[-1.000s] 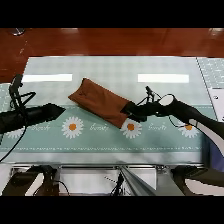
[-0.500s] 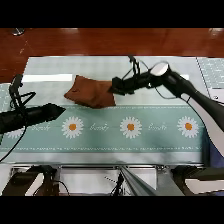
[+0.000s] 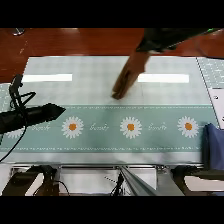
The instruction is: Fold the shirts.
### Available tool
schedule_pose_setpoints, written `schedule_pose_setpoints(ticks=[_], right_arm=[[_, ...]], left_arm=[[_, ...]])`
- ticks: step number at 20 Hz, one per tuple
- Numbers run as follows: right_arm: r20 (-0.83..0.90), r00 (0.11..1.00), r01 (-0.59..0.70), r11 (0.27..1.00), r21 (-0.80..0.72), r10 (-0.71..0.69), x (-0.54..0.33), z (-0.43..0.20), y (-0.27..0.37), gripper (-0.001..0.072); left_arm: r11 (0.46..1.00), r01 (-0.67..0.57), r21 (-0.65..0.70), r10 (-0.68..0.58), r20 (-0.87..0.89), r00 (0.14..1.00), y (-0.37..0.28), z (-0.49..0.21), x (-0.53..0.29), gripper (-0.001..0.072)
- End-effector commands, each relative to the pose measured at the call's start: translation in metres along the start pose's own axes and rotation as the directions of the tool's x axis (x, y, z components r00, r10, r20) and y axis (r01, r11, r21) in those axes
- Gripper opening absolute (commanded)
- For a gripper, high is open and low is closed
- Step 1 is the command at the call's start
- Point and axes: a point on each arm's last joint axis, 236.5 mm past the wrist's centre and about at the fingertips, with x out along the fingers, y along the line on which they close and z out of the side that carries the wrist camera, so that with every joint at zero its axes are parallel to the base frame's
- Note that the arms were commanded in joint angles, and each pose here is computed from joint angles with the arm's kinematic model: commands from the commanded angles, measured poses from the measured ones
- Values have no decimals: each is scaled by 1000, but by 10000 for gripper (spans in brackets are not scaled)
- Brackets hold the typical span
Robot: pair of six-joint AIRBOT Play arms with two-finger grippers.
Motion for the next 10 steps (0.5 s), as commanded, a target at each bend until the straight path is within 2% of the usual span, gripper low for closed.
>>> schedule_pose_setpoints(ticks=[1, 3, 6, 8, 10], right_arm=[[33, 985, 163, 977, 137, -169, -94, -13, -60, 26], [29, 967, 238, 936, 259, -254, -143, -33, -100, 26], [62, 917, 325, 828, 457, -394, -209, -64, -154, 26], [59, 873, 366, 728, 579, -485, -242, -94, -184, 26], [6, 816, 416, 595, 688, -577, -268, -135, -210, 26]], left_arm=[[1000, -1, -1, 1, -2, 1000, 0, 0, 0, 26], [1000, 0, -1, 0, -4, 1000, 0, -1, 0, 26], [1000, 0, -1, 0, -4, 1000, 0, -1, 0, 26], [1000, 0, -1, 0, -4, 1000, 0, -1, 0, 27], [1000, 0, -1, 0, -4, 1000, 0, -1, 0, 27]])
